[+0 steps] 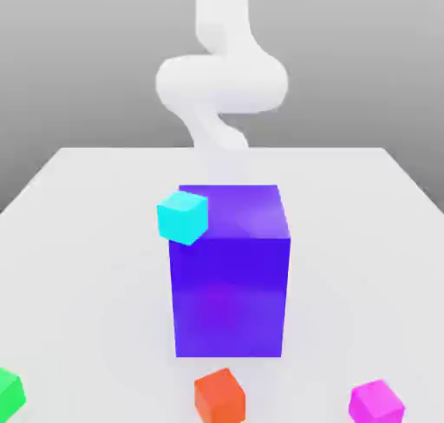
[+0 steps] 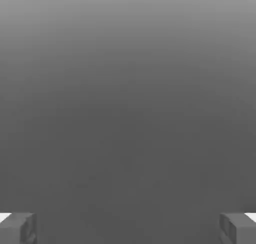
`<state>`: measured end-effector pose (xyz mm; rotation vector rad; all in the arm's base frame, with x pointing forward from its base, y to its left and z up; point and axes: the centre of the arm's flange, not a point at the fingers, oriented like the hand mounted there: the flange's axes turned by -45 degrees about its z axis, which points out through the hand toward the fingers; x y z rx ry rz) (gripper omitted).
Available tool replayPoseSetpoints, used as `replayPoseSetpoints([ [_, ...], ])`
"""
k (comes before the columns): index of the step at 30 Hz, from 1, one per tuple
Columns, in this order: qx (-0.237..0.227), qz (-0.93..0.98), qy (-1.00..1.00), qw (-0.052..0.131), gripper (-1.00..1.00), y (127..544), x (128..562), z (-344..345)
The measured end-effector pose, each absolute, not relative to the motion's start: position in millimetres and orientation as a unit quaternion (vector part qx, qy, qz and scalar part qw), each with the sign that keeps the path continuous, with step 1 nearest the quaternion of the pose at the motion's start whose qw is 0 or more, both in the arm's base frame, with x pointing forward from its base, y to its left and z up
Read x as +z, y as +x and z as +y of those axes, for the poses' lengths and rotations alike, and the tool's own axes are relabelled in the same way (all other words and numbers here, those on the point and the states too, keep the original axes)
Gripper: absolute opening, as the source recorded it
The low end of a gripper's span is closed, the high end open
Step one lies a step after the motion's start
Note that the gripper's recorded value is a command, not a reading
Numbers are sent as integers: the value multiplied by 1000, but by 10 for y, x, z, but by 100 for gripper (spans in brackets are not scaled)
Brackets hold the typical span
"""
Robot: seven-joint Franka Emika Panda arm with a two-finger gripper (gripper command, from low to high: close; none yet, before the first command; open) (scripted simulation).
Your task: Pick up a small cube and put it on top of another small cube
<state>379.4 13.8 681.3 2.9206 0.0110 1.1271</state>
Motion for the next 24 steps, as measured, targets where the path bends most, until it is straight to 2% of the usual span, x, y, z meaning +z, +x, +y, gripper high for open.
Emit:
replayPoseSetpoints([
  [6,287,33,957,21,0,4482,5974,499],
  [12,215,67,974,29,0,4943,5022,876],
  [18,143,106,984,27,0,5164,3987,1292],
  [24,71,142,987,17,0,5147,2924,1668],
])
